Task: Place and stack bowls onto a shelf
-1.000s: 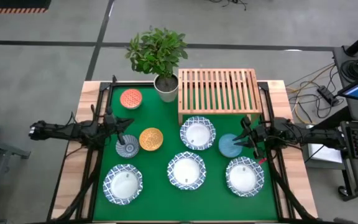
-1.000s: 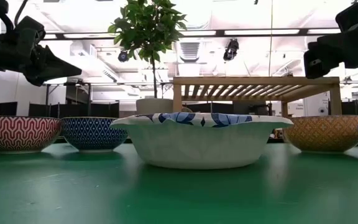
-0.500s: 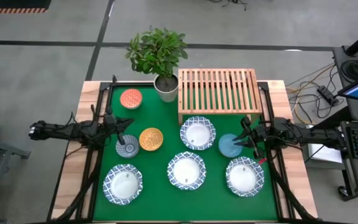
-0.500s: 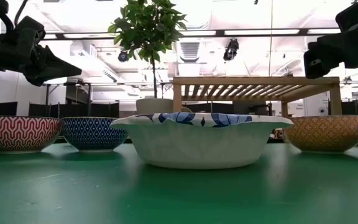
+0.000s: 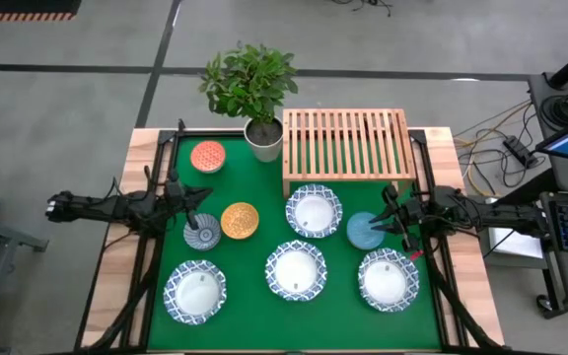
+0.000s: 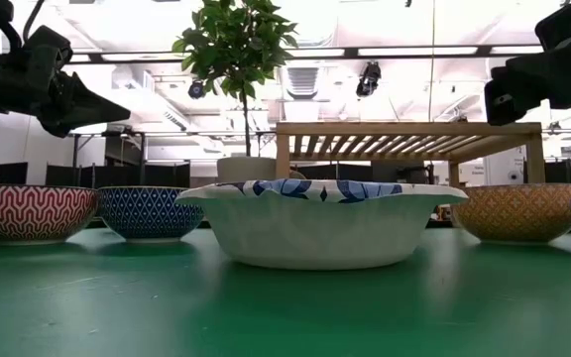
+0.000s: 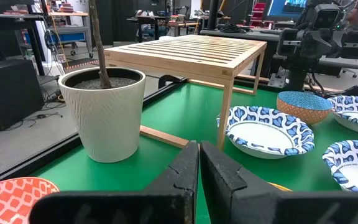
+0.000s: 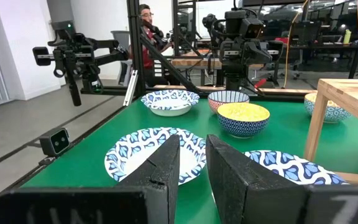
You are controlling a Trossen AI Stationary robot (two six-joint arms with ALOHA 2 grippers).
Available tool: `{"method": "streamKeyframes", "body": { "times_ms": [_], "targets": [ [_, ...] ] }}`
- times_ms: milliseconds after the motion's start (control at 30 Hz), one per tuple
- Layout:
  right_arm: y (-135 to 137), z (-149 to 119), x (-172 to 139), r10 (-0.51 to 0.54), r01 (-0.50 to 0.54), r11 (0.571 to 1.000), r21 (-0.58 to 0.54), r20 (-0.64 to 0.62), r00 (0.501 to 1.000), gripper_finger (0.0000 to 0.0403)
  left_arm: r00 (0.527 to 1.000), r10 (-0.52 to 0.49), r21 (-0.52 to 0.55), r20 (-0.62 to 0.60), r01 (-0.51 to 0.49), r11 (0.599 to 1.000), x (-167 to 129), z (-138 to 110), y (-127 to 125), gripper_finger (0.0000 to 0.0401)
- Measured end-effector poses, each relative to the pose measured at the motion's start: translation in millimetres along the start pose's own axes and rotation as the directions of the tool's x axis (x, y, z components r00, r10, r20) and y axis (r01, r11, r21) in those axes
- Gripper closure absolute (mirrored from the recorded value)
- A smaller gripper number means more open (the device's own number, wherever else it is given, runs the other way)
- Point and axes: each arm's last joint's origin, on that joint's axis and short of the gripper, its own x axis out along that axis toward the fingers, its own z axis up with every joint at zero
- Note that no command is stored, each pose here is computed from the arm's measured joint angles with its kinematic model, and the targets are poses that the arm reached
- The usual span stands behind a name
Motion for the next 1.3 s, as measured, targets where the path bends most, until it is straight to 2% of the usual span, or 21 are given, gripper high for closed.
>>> {"method": "streamKeyframes", "body": {
  "times_ms": [933,1067,1200,1300],
  "targets": [
    [0.0,-0.1,0.0,0.0,0.0,1.0,0.0,0.0,1.0,0.0335,1.0,0.0,0.0,0.0,0.0,1.0,0.0,0.0,0.0,0.0401],
    [-0.1,0.0,0.0,-0.003,0.003,0.999,0.034,0.001,1.0,0.0335,1.0,0.0,0.0,0.0,0.0,1.0,0.0,0.0,0.0,0.0401],
    [-2.8,0.6,-0.1,-0.099,0.098,0.994,0.046,0.008,0.995,0.0335,1.0,0.0,0.0,0.0,0.0,1.0,0.0,0.0,0.0,0.0401],
    [-4.8,6.3,-0.6,-0.172,0.158,0.972,0.176,0.069,0.983,0.0335,1.0,0.0,0.0,0.0,0.0,1.0,0.0,0.0,0.0,0.0401]
  ]
}}
